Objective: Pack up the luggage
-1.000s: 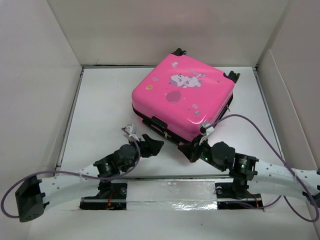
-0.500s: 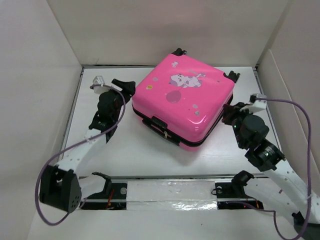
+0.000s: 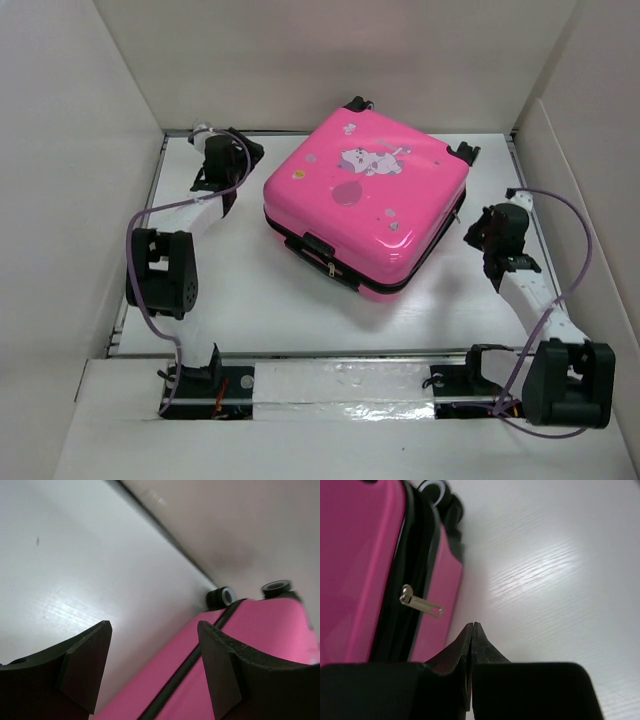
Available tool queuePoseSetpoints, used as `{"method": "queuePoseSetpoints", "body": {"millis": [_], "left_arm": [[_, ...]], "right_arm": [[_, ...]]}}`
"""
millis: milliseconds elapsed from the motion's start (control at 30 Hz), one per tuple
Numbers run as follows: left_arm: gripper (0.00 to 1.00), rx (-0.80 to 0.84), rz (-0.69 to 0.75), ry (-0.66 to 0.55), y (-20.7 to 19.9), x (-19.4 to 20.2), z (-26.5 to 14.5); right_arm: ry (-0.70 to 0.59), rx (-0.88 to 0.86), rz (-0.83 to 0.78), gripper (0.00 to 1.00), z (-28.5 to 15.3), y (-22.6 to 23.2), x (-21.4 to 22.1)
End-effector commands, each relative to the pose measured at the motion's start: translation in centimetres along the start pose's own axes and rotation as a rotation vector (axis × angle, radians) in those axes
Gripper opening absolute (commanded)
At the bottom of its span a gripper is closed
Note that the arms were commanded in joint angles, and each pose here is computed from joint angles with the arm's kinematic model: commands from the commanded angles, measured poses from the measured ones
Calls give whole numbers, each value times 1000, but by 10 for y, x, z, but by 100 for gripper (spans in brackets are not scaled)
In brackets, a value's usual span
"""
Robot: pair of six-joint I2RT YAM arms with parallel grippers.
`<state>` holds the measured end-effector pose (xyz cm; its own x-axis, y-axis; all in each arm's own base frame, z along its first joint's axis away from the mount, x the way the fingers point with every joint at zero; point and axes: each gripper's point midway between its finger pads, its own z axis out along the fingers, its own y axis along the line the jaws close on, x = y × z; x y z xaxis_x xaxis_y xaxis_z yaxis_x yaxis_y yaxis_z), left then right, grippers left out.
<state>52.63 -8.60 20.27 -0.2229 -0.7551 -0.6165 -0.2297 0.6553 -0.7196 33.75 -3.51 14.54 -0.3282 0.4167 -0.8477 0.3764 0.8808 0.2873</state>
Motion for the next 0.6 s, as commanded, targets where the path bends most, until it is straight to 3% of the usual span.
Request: {"method": "queuePoseSetpoints", "body": {"millis": [0, 100, 233, 400, 433, 567], "left_arm": [[67, 26, 39, 58, -7, 8, 7], [67, 0, 43, 79, 7, 21, 15], [67, 22, 7, 150, 23, 53, 5], [67, 91, 11, 125, 8, 73, -32], [67, 58, 14, 128, 24, 85, -39], [66, 81, 33, 129, 30, 108, -73]], "right_arm": [[-47, -203, -12, 0, 12, 47, -24], [-27, -205, -19, 0, 28, 51, -17], [44, -335, -58, 0, 39, 91, 2], [63, -411, -131, 0, 53, 138, 2], [66, -427, -134, 0, 55, 142, 1], [83, -529, -175, 0, 52, 177, 1]]}}
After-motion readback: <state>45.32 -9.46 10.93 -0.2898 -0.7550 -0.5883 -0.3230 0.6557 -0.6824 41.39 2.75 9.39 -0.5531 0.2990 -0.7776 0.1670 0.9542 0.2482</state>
